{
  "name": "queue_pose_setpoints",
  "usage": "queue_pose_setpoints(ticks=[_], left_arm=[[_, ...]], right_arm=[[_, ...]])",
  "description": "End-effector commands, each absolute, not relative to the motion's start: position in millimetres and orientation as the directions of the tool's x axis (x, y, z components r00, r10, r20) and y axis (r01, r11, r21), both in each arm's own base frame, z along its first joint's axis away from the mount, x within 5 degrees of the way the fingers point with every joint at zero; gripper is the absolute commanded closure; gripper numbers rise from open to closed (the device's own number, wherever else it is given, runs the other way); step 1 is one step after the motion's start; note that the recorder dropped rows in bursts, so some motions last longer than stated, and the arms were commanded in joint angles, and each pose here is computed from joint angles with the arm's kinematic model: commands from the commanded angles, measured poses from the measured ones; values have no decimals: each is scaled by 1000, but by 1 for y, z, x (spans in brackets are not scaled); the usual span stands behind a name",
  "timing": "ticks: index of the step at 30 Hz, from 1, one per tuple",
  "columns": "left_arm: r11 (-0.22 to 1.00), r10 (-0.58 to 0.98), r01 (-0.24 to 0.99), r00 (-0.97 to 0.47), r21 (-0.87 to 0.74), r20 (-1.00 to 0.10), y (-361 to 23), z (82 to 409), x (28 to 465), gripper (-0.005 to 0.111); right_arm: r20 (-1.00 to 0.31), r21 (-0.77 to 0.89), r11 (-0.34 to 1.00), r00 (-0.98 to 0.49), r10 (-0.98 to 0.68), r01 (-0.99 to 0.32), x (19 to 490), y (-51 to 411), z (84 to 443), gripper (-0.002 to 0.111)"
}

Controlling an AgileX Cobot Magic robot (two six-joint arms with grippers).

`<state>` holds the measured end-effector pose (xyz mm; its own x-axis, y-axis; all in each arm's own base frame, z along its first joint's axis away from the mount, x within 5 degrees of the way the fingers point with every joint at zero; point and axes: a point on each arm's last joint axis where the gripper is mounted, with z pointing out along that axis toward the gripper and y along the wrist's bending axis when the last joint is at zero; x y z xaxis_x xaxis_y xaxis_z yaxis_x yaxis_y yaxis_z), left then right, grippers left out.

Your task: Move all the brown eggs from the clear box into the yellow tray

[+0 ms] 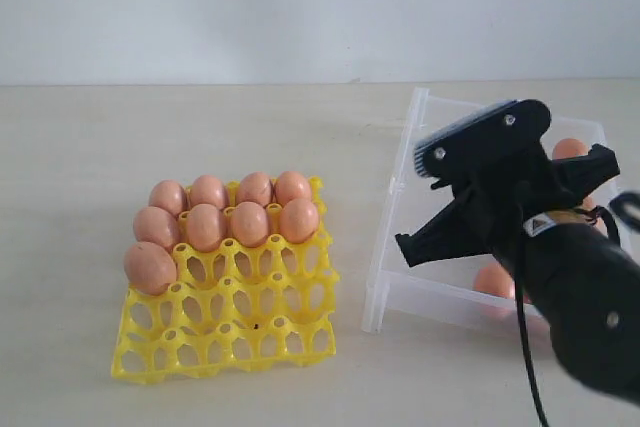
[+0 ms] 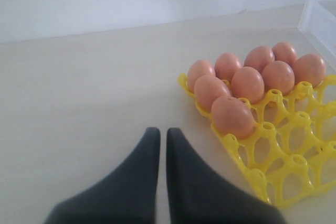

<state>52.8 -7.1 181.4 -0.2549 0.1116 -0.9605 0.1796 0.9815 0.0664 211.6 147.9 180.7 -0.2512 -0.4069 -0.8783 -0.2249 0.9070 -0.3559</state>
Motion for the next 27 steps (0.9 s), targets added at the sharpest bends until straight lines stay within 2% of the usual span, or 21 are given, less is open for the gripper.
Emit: queue_pose_setpoints(ticks=[1,4,6,9,11,14,16,18,21,24,26,27], left_arm=[[981,106,183,-252,61,-962,-7,181,53,103],[981,106,183,-252,61,-962,-7,181,53,103],[981,106,183,-252,61,-962,-7,181,53,103],[981,106,183,-252,61,-962,-7,181,53,103],[981,106,183,-252,61,-962,-7,181,53,103],[981,106,183,-252,61,-962,-7,181,53,103],[981,106,183,-252,61,-962,-7,181,53,103],[981,106,183,-252,61,-962,-7,181,53,103],[981,106,183,-252,61,-962,-7,181,53,103],[981,106,183,-252,61,-962,-7,181,53,103],[981,106,183,-252,61,-962,-7,181,53,103],[981,106,183,-252,61,-962,-7,181,53,103]], right_arm=[[-798,-180,940,-517,-311,-288,235,129,189,108],[-754,-44,947,-612,-240,-317,253,115,198,108],[-757,-26,958,-621,-204,-284,262,104,203,108],[-751,-169,968,-611,-249,-187,273,82,211,107],[-746,-219,968,-619,-245,-119,275,74,213,100],[-739,-223,966,-622,-257,-134,273,75,211,89],[-738,-212,951,-601,-307,-226,272,82,210,87],[-747,-191,939,-577,-329,-288,273,88,210,90],[-772,-180,903,-513,-376,-391,275,99,217,108],[-793,-164,888,-477,-378,-430,279,105,225,108],[-771,-251,841,-426,-473,-480,279,105,225,109],[-759,-303,847,-427,-491,-437,282,100,227,109]])
